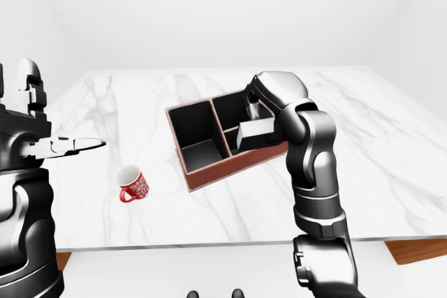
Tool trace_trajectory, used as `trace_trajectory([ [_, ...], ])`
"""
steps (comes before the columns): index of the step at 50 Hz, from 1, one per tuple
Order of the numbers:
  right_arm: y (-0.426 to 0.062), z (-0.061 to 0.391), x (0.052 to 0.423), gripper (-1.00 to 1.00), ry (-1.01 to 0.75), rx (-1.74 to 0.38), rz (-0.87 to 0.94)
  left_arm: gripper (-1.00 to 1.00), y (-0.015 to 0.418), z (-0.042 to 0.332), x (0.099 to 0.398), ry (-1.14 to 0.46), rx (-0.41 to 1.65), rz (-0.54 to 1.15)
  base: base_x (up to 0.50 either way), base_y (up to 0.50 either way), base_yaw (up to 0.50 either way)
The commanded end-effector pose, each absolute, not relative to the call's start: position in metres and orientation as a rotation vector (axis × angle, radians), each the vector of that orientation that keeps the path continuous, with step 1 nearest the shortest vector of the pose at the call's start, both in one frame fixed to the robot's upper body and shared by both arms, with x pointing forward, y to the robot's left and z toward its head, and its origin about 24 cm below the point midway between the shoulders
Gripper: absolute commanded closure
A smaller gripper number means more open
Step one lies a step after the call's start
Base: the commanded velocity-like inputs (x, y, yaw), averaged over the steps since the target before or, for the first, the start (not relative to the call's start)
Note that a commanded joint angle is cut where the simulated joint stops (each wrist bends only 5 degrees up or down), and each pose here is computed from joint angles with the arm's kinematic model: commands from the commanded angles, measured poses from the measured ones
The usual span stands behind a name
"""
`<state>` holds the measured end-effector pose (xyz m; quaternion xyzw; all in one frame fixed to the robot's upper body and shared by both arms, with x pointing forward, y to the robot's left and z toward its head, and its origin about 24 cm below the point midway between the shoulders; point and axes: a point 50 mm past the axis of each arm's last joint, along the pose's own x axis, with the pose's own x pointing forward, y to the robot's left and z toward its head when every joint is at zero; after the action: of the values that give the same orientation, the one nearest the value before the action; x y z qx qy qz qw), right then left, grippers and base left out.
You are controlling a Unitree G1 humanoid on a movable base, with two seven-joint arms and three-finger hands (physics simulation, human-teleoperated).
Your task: Pick up the book and place it in the back compartment of the caddy.
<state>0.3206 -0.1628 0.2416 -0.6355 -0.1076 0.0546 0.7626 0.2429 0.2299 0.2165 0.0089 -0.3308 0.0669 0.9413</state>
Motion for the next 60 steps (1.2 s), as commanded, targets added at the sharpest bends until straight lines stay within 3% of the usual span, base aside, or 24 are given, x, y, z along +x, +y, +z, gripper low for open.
trace_trajectory([
  [1, -0.155, 0.243, 0.325, 1.0, -0.242, -1.369, 0.139, -1.0, 0.231, 0.217, 0.243, -0.678, 0.017, 0.138, 0.0, 0.0, 0.0],
  [60, -0.155, 0.22, 0.374, 1.0, -0.041, -1.352, 0.303, -1.0, 0.232, 0.218, 0.242, -0.682, 0.013, 0.142, 0.0, 0.0, 0.0],
])
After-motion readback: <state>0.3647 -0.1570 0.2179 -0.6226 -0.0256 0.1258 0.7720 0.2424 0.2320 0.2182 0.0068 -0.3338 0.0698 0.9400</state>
